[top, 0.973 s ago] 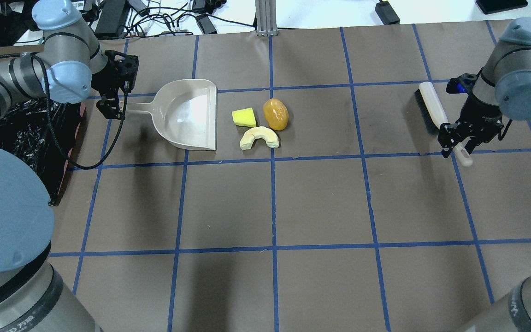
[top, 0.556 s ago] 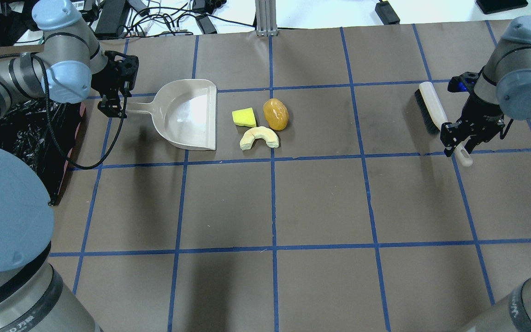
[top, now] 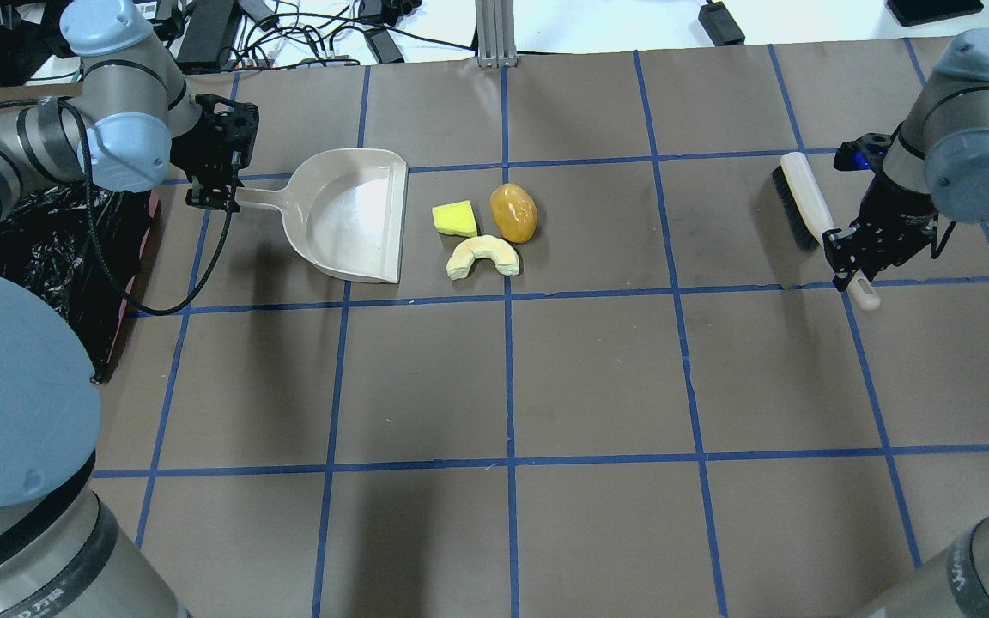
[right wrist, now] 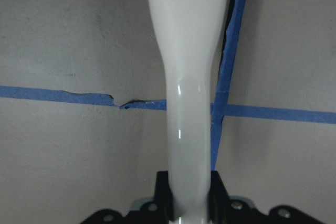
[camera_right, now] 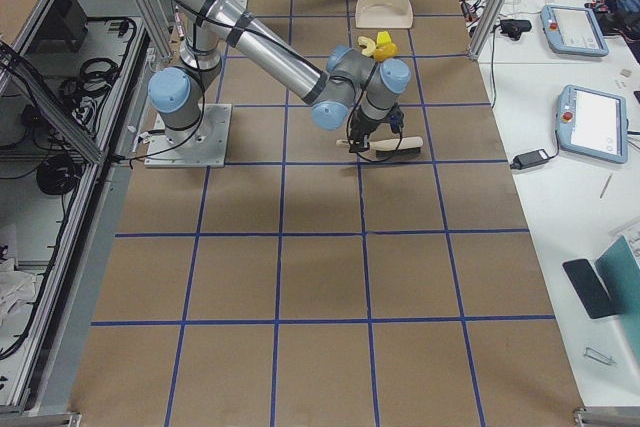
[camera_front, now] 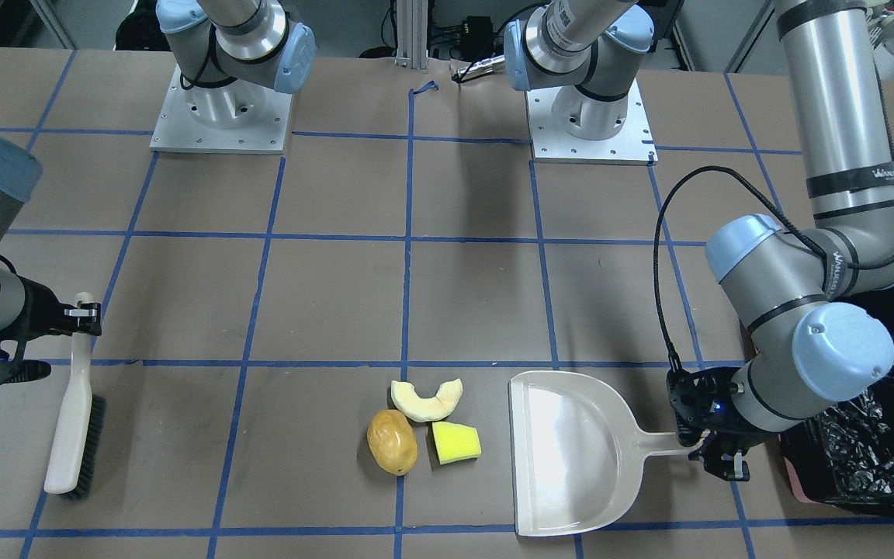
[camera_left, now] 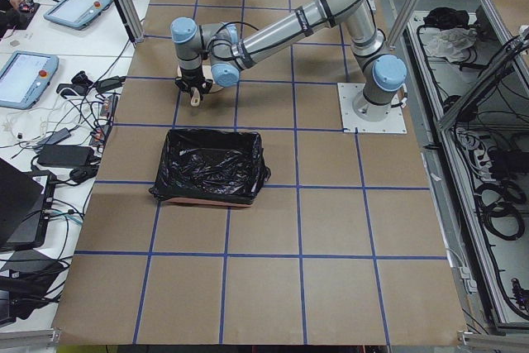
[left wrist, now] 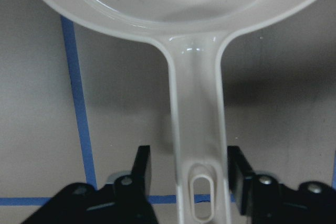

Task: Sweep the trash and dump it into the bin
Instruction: 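Lift the brush with the right gripper and carry it toward the trash items, then sweep the sponge and apple slice into the dustpan with the right-held brush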

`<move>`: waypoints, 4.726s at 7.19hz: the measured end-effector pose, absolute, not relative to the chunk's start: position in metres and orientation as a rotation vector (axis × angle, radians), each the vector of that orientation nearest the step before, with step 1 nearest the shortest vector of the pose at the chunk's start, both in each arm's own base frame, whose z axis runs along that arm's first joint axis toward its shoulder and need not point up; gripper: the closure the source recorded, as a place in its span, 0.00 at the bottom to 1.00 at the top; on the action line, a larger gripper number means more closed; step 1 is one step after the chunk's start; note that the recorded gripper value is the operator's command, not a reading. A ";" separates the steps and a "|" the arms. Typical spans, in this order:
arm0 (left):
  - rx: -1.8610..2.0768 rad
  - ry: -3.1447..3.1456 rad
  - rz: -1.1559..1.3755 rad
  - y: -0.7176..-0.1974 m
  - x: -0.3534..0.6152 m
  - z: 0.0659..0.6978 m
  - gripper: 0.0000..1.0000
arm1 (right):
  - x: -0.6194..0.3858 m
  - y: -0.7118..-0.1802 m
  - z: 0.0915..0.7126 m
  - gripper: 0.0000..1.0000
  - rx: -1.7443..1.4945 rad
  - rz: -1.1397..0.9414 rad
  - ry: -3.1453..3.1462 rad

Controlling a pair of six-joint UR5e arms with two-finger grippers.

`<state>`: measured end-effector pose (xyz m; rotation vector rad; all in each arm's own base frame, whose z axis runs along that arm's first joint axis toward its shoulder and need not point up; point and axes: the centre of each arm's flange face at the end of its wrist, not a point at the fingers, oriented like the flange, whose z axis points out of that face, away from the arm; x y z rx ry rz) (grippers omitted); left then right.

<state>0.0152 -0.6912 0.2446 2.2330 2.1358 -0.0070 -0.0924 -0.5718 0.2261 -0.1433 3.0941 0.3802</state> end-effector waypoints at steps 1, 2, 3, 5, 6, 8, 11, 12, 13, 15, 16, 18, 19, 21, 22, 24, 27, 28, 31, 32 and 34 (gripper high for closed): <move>2.234 2.129 -0.005 -0.691 0.014 0.247 0.95 | -0.092 -0.572 0.227 1.00 -0.144 0.378 3.093; 2.239 2.125 0.002 -0.690 0.013 0.250 0.95 | -0.092 -0.572 0.228 1.00 -0.144 0.375 3.094; 2.248 2.123 0.021 -0.688 0.011 0.252 0.95 | -0.092 -0.573 0.230 1.00 -0.142 0.370 3.094; 2.252 2.123 0.055 -0.686 0.006 0.251 0.95 | -0.090 -0.576 0.241 1.00 -0.099 0.356 3.097; 2.248 2.120 0.075 -0.686 0.005 0.250 0.95 | -0.083 -0.577 0.247 1.00 -0.085 0.351 3.097; 2.243 2.113 0.097 -0.686 0.003 0.250 0.95 | -0.050 -0.582 0.255 1.00 -0.057 0.319 3.084; 2.242 2.112 0.101 -0.686 0.002 0.250 0.95 | 0.036 -0.585 0.257 1.00 -0.012 0.301 3.083; 2.239 2.115 0.101 -0.686 0.001 0.250 0.95 | 0.069 -0.582 0.258 1.00 0.005 0.295 3.094; 2.235 2.117 0.100 -0.686 -0.001 0.250 0.95 | 0.100 -0.580 0.261 1.00 0.050 0.266 3.100; 2.232 2.116 0.100 -0.686 -0.011 0.252 0.95 | 0.154 -0.573 0.265 1.00 0.187 0.215 3.058; 2.231 2.116 0.100 -0.686 -0.013 0.252 0.95 | 0.177 -0.568 0.265 1.00 0.278 0.226 3.017; 2.228 2.119 0.101 -0.686 -0.014 0.252 0.95 | 0.217 -0.554 0.261 1.00 0.320 0.264 2.989; 2.226 2.120 0.101 -0.686 -0.014 0.252 0.95 | 0.236 -0.548 0.259 1.00 0.321 0.283 2.975; 2.227 2.123 0.104 -0.686 -0.014 0.250 0.95 | 0.270 -0.533 0.252 1.00 0.277 0.327 2.956; 2.228 2.124 0.105 -0.686 -0.014 0.250 0.95 | 0.285 -0.525 0.246 1.00 0.259 0.351 2.959; 2.227 2.124 0.103 -0.686 -0.014 0.251 0.95 | 0.308 -0.513 0.235 1.00 0.242 0.389 2.969; 2.226 2.127 0.101 -0.686 -0.013 0.251 0.95 | 0.336 -0.501 0.227 1.00 0.249 0.413 2.961; 2.226 2.128 0.101 -0.686 -0.013 0.251 0.95 | 0.344 -0.500 0.228 1.00 0.263 0.418 2.942; 2.228 2.128 0.100 -0.686 -0.014 0.251 0.95 | 0.388 -0.515 0.235 1.00 0.310 0.388 2.914; 2.228 2.129 0.100 -0.686 -0.014 0.251 0.95 | 0.404 -0.522 0.236 1.00 0.320 0.377 2.905; 2.228 2.129 0.099 -0.685 -0.014 0.251 0.95 | 0.431 -0.526 0.237 1.00 0.325 0.352 2.876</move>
